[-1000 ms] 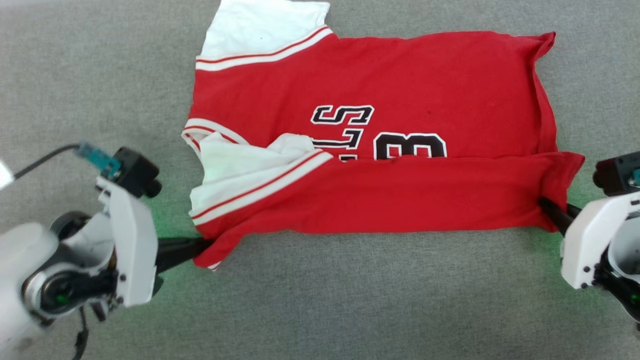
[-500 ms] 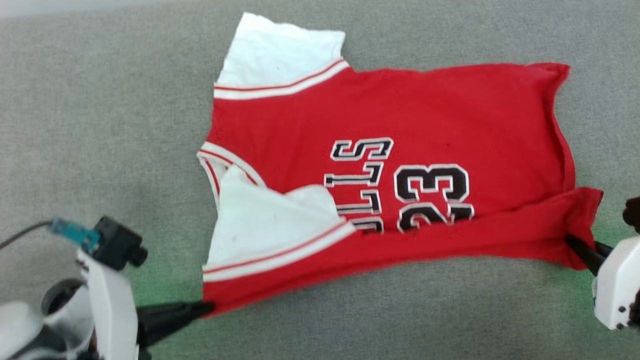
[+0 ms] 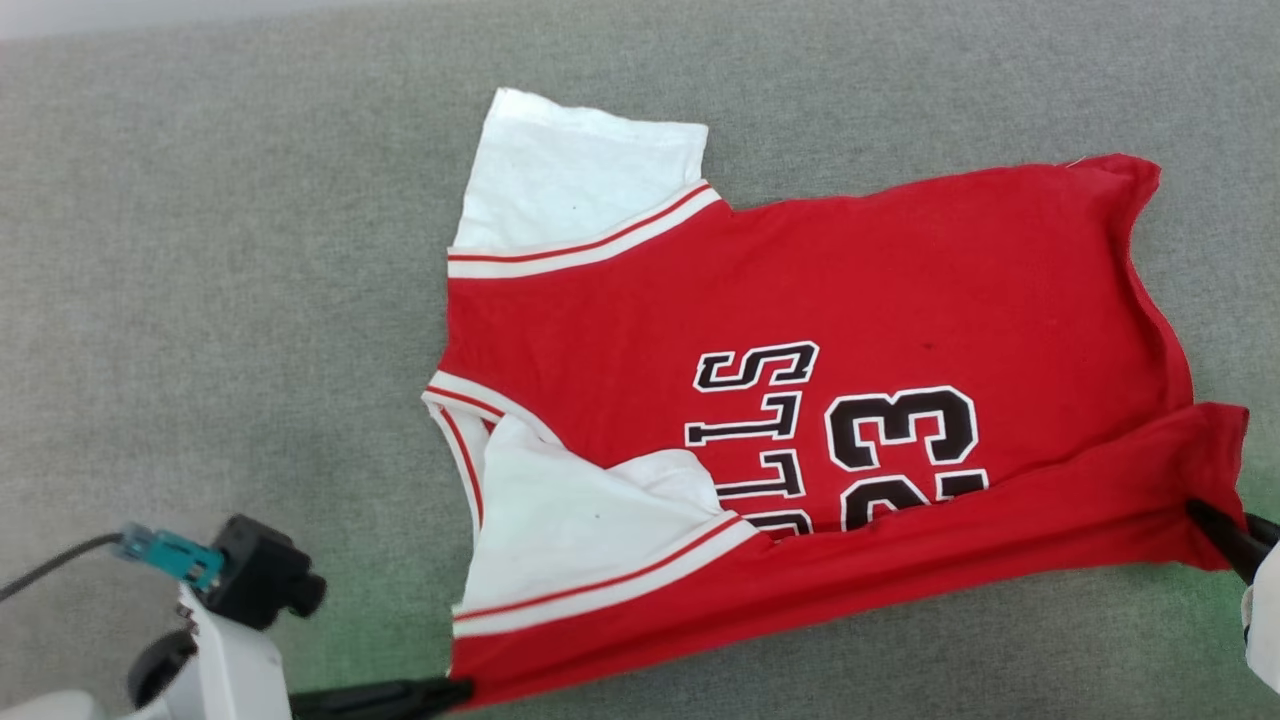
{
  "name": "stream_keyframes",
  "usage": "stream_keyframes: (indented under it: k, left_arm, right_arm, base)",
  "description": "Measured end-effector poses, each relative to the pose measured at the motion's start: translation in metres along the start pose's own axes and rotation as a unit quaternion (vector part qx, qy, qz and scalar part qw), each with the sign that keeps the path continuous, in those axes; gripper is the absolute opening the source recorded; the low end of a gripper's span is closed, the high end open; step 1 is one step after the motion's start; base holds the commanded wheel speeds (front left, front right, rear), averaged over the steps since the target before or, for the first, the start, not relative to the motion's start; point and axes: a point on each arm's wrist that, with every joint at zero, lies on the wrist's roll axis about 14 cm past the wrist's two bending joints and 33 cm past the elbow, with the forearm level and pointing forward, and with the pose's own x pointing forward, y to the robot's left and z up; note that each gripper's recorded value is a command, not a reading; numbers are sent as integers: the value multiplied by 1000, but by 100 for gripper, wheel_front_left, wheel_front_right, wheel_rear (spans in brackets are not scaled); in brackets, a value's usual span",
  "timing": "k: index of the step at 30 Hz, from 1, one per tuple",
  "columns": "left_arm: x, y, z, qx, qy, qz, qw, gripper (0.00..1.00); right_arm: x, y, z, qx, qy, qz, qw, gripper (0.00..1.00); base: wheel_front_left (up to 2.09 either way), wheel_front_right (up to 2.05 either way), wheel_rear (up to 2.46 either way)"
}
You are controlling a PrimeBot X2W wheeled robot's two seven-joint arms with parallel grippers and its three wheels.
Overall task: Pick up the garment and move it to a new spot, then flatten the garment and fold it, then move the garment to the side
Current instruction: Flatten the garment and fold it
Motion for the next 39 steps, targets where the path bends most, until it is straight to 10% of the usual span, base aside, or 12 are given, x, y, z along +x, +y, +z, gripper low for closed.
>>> stream_keyframes:
  k: [1, 5, 7, 8, 25, 39]
  left_arm:
    - [-1, 5, 2, 4, -6, 8, 1000, 0]
    - [0, 8, 6, 14, -18, 16, 1000, 62]
    - [-2, 8, 12, 18, -32, 18, 999, 98]
    - [-4, 8, 16, 20, -41, 20, 999, 100]
    - [-29, 41, 175, 163, -272, 108, 942, 100]
    - [45, 92, 271, 236, -151, 209, 937, 100]
  right_arm:
    - [0, 0, 2, 3, -6, 0, 1000, 5]
    - [-3, 0, 12, 18, -34, -4, 999, 100]
    - [-6, -1, 21, 27, -57, -7, 998, 100]
    - [-9, 0, 25, 30, -68, -8, 997, 100]
    - [-50, 27, 115, 64, -353, -21, 933, 100]
    - [-49, 27, 100, 99, -372, -44, 922, 100]
  base:
    - [0, 0, 0]
    - [0, 0, 0]
    - [0, 0, 0]
    - [0, 0, 0]
    - [0, 0, 0]
    - [0, 0, 0]
